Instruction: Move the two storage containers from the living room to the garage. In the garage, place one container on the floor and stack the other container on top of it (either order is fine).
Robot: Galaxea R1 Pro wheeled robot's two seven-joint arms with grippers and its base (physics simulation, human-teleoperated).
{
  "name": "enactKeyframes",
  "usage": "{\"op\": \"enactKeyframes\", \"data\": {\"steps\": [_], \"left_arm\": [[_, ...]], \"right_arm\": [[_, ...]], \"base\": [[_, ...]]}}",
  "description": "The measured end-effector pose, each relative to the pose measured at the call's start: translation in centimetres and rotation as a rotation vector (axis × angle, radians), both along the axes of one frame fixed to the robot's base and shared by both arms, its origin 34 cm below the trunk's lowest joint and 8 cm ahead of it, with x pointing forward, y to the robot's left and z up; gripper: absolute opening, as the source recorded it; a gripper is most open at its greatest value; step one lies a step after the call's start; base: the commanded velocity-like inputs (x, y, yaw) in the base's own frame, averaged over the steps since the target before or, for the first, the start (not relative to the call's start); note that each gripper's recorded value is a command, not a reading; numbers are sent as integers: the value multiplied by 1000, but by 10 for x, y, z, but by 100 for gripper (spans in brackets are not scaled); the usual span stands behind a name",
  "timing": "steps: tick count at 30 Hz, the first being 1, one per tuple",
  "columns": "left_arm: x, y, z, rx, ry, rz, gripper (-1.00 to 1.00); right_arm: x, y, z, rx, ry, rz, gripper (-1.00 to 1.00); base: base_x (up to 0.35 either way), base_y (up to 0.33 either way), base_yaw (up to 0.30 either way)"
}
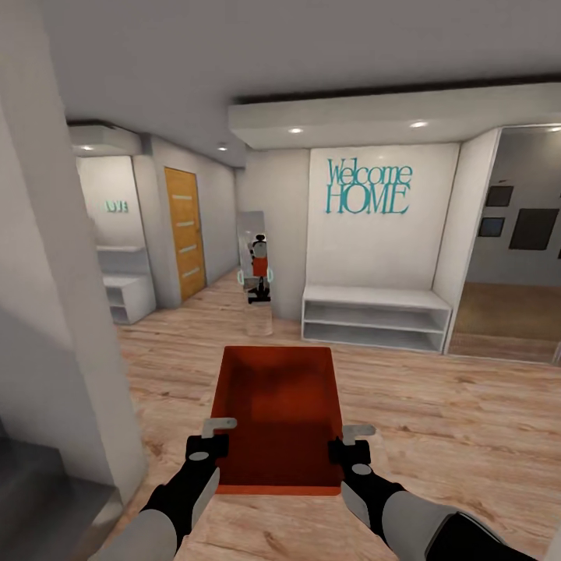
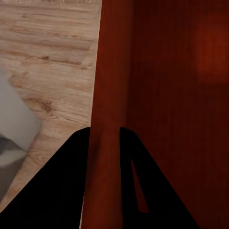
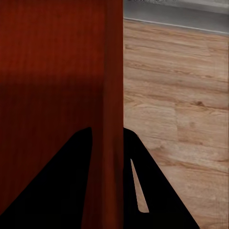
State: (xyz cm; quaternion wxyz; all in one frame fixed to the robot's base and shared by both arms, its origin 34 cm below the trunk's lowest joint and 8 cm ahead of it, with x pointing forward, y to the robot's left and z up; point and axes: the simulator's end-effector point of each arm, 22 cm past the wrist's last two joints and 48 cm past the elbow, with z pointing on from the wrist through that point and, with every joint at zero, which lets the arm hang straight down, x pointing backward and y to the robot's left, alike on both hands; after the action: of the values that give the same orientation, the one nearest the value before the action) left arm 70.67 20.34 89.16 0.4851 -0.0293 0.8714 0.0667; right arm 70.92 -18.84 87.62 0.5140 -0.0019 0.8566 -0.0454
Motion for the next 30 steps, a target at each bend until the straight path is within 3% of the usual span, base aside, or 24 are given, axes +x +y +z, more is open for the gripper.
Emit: {"op": "enactKeyframes", "data": {"steps": [30], "left_arm": [[0,0,-1,-1,2,1,-100]], "right_arm": [[0,0,0,-1,2,1,-100]], "base": [[321,0,0]]}}
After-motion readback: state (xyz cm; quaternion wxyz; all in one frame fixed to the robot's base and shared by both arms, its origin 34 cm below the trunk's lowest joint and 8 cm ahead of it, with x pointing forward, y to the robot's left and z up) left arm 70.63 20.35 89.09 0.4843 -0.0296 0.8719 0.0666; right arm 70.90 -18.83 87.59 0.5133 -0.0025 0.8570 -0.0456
